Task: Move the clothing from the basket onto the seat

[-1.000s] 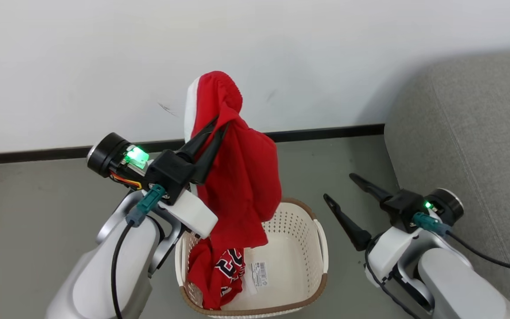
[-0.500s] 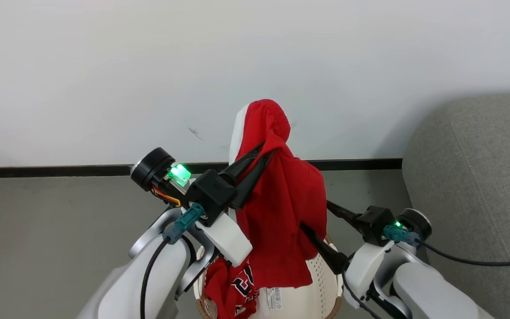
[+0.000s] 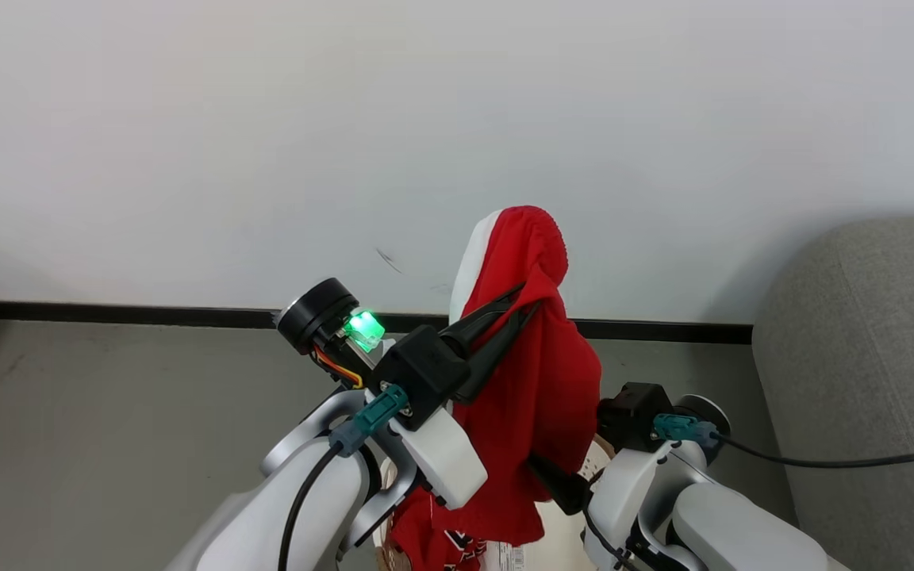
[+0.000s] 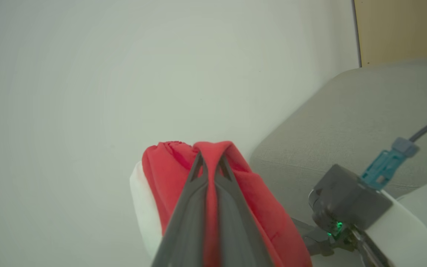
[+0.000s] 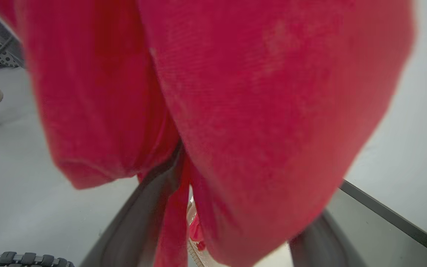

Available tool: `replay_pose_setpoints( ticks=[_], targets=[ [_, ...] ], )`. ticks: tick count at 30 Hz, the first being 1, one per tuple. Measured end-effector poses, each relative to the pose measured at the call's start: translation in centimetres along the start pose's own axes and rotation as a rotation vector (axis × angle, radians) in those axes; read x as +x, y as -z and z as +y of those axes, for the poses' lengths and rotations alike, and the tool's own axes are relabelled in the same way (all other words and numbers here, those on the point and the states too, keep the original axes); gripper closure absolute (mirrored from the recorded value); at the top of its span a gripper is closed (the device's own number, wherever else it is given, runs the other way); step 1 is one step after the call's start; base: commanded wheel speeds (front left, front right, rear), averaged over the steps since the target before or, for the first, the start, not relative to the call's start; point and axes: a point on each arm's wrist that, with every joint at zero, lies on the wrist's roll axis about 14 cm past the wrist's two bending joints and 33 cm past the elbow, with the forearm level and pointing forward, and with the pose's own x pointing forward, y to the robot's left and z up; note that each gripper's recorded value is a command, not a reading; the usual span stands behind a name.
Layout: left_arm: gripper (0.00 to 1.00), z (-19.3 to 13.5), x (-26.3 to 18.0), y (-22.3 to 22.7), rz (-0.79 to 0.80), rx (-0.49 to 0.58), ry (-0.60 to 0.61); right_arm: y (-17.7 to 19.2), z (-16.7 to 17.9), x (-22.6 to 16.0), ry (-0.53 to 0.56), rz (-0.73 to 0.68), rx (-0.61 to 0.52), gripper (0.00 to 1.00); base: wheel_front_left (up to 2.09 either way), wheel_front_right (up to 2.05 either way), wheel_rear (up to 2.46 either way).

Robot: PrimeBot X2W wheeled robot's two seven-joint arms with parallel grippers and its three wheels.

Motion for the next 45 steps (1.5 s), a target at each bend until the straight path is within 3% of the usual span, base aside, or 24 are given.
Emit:
replay_pose_setpoints(
  ticks=[3, 4, 5, 6, 7, 8, 13, 23, 25, 26, 27, 28, 29, 39, 45],
  targets=[
    [1.0, -0.3, -0.3, -0.3, 0.002, -0.006, 0.006, -0.3, 0.6, 0.4, -0.02, -0.006, 0.009, 0.0, 0.0, 0.0, 0.0],
    [1.0, -0.3, -0.4, -0.4, 0.005, -0.01, 0.005, -0.4, 0.6, 0.5, -0.024, -0.008, 0.012, 0.19, 0.0, 0.0, 0.0],
    [1.0, -0.4, -0.6, -0.3, 0.01, -0.015, 0.003, -0.5, 0.7, 0.6, -0.03, -0.007, 0.006, 0.49, 0.0, 0.0, 0.0],
    [1.0, -0.4, -0.7, -0.2, 0.014, -0.022, 0.001, -0.6, 0.8, 0.7, -0.037, -0.008, 0.0, 0.63, 0.0, 0.0, 0.0],
    [1.0, -0.4, -0.8, -0.1, 0.02, -0.031, -0.001, -0.8, 0.9, 0.8, -0.044, -0.011, -0.007, 0.86, 0.0, 0.0, 0.0],
    [1.0, -0.4, -0.9, 0.0, 0.021, -0.039, -0.004, -1.0, 0.9, 0.9, -0.048, -0.018, -0.013, 1.0, 0.0, 0.0, 0.0],
    [1.0, 0.9, -1.3, 0.7, 0.041, -0.069, -0.054, -1.9, 0.3, 0.8, -0.05, -0.04, -0.031, 1.0, 0.0, 0.0, 0.0],
    [1.0, 3.0, -2.5, 4.0, 0.122, -0.158, -0.159, -4.4, -5.7, -1.9, 0.105, -0.104, -0.059, 1.0, 0.0, 0.0, 0.0],
    [0.72, 2.9, -2.5, 4.5, 0.13, -0.176, -0.162, -5.2, -7.1, -2.7, 0.149, -0.126, -0.056, 1.0, 0.0, 0.0, 0.0],
    [0.67, 2.8, -2.5, 4.8, 0.137, -0.185, -0.16, -5.6, -8.0, -3.2, 0.174, -0.139, -0.058, 1.0, 0.0, 0.0, 0.0],
    [0.55, 2.6, -2.5, 5.1, 0.144, -0.191, -0.156, -6.0, -8.8, -3.7, 0.202, -0.15, -0.059, 1.0, 0.0, 0.0, 0.0],
    [0.23, 2.4, -2.4, 5.2, 0.143, -0.199, -0.152, -6.3, -9.6, -4.3, 0.229, -0.16, -0.06, 1.0, 0.0, 0.0, 0.0],
    [0.0, 2.2, -2.2, 5.3, 0.144, -0.206, -0.147, -6.6, -10.4, -4.9, 0.255, -0.168, -0.064, 1.0, 0.0, 0.0, 0.0],
    [0.0, -1.1, -0.3, 5.3, 0.099, -0.284, -0.059, -8.1, -16.7, -12.5, 0.524, -0.227, -0.083, 1.0, 0.0, 0.0, 0.0],
    [0.0, -3.3, 0.6, 5.6, 0.093, -0.324, 0.005, -8.0, -18.4, -17.0, 0.651, -0.231, -0.101, 1.0, 0.0, 0.0, 0.0]
  ],
)
